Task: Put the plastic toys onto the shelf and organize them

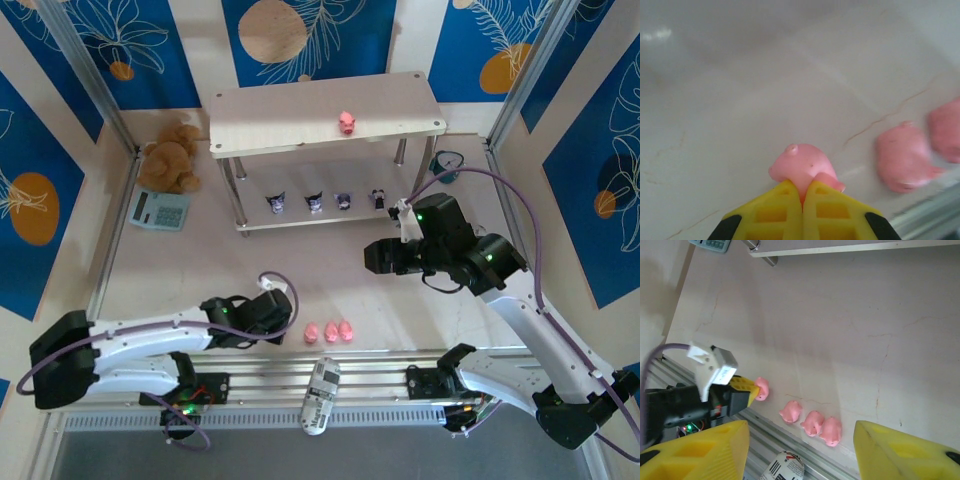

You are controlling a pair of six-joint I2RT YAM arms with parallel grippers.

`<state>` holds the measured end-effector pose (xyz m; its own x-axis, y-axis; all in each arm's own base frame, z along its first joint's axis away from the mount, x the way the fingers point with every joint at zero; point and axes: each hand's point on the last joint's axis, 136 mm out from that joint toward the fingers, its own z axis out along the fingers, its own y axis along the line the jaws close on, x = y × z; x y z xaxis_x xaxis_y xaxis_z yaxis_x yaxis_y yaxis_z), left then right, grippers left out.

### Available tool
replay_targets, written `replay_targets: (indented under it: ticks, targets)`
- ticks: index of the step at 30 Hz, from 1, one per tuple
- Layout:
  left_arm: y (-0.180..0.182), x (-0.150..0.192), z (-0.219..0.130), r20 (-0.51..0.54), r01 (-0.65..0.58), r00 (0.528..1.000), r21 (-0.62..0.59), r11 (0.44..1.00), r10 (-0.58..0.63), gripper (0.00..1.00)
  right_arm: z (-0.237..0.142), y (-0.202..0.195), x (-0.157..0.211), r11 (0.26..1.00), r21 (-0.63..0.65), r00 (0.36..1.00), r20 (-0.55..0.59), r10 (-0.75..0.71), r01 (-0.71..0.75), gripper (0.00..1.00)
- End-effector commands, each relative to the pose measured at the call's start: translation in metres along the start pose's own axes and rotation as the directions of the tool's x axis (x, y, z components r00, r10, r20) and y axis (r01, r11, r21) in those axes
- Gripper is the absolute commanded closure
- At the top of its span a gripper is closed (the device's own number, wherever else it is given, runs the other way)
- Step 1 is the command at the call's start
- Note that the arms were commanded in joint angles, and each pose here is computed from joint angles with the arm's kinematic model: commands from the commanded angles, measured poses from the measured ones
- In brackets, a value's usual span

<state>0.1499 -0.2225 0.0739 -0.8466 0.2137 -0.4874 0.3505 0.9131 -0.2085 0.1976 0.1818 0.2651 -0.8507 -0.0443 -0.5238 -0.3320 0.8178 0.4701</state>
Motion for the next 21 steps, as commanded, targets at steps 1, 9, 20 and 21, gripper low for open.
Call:
replay_targets:
  ticks: [1,9,20,21]
  targets:
    - [-0.012,-0.053,-0.048,0.137,-0.058,0.989,0.06,0.997,0.049,1.0,0.003,0.001,-0.002,1.0,-0.017,1.0,0.002,-0.016,0.016,0.42]
    - [-0.031,-0.182,-0.149,0.442,-0.208,0.886,0.113,0.972,0.138,1.0,0.01,-0.004,-0.017,1.0,-0.015,1.0,0.021,0.0,0.0,0.42]
    - [-0.052,-0.346,-0.212,0.616,-0.341,0.752,0.059,0.938,0.235,1.0,0.008,-0.001,-0.039,1.0,-0.019,0.999,0.049,-0.017,0.018,0.42]
    - [-0.051,-0.354,-0.209,0.613,-0.338,0.757,0.072,0.938,0.225,1.0,0.008,-0.001,-0.039,1.0,-0.017,0.999,0.05,-0.017,0.018,0.42]
